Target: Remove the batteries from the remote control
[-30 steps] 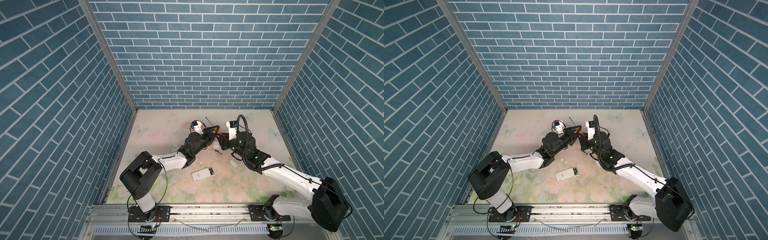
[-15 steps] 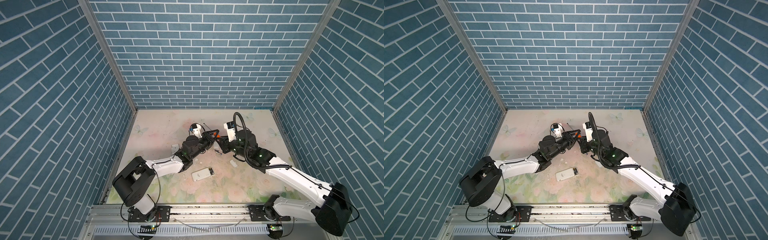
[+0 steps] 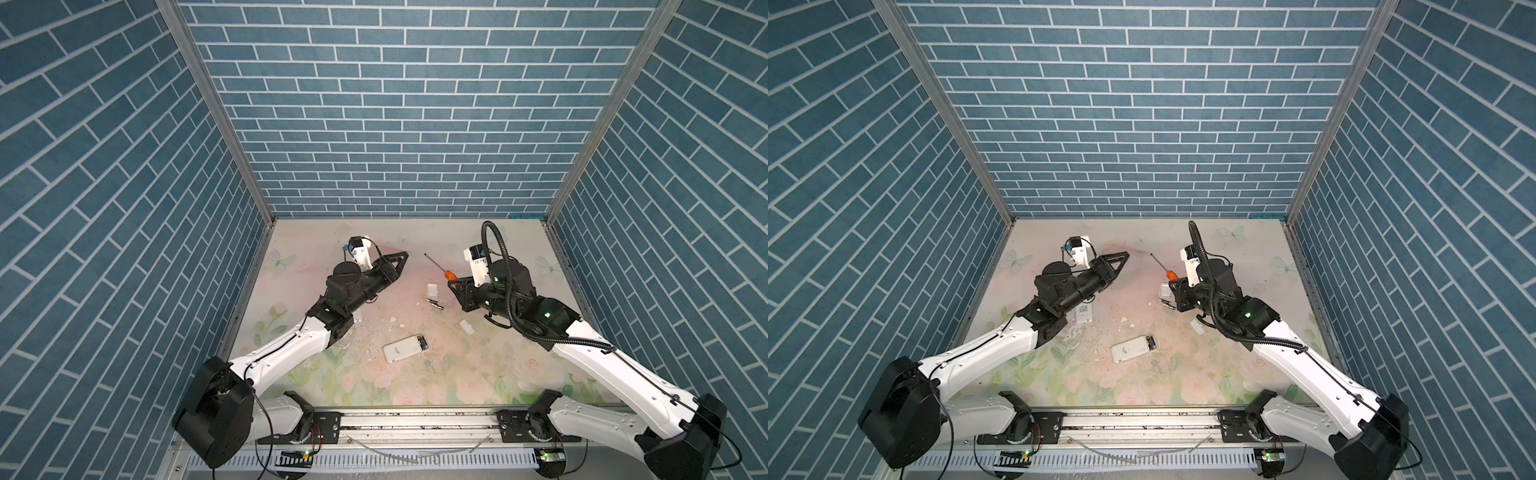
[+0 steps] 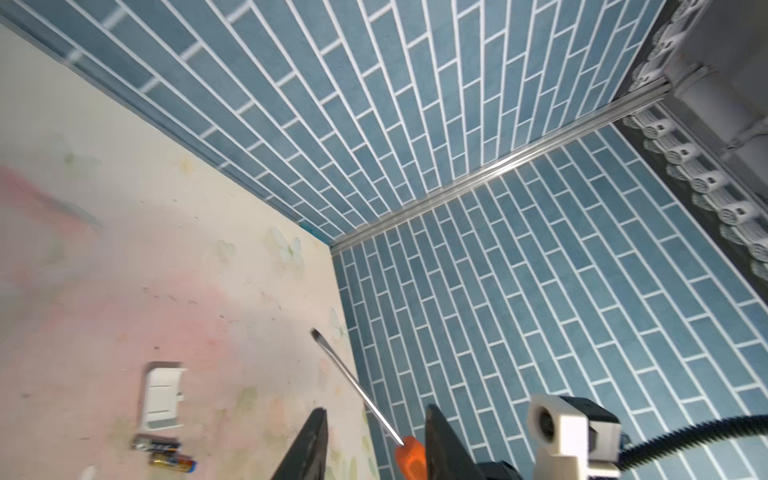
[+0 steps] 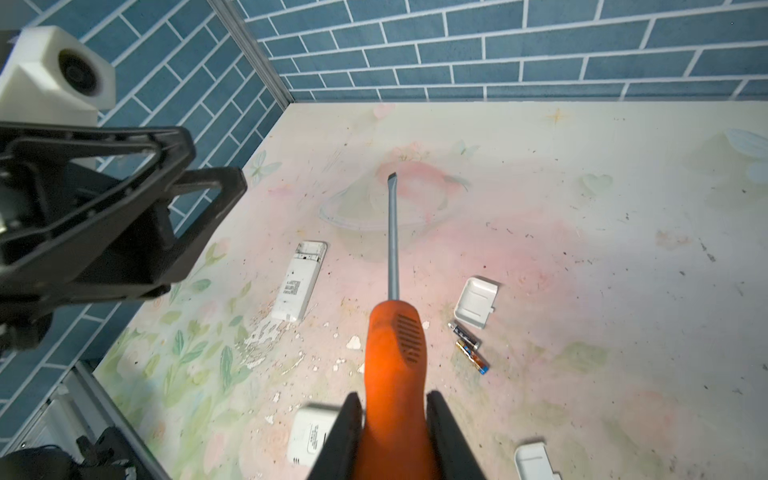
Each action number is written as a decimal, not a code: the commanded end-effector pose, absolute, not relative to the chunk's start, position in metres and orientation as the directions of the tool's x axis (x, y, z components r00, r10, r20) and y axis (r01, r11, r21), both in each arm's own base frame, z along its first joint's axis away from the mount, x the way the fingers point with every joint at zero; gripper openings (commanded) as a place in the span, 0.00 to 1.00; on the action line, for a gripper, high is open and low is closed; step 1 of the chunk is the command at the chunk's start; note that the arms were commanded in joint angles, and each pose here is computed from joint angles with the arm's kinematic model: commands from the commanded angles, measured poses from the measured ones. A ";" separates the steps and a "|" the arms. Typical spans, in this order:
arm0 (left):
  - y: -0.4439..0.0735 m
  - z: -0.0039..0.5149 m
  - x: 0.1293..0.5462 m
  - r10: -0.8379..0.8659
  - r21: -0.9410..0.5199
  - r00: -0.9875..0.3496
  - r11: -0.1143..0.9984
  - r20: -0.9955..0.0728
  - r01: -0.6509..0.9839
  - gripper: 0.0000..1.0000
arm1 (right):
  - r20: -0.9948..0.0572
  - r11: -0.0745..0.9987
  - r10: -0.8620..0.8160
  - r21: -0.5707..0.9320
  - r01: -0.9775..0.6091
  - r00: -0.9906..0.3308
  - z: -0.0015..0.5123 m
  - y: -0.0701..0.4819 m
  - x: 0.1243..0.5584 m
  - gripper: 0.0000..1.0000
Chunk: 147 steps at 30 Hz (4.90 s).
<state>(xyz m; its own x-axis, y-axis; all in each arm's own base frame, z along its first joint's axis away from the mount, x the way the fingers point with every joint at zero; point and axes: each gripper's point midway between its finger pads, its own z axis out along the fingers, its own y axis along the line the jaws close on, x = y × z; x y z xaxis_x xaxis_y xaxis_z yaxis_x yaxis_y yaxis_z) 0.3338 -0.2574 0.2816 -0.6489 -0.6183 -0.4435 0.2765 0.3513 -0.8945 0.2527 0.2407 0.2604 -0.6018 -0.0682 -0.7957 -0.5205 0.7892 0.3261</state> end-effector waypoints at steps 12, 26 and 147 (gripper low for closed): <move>-0.222 0.142 0.278 -0.335 -0.722 -0.847 0.688 -0.412 0.079 0.38 | -0.614 0.744 -0.276 0.351 -0.569 -0.739 0.273 0.218 0.179 0.00; -0.236 0.073 0.247 -0.086 -0.520 -0.930 0.845 -0.358 0.122 0.25 | -0.365 0.816 -0.446 0.209 -0.539 -0.817 0.228 0.197 0.132 0.00; -0.243 0.009 0.166 0.634 -0.024 -0.674 0.722 -0.380 0.692 0.37 | -0.214 0.705 -0.670 0.116 -0.700 -0.711 0.141 0.238 0.156 0.00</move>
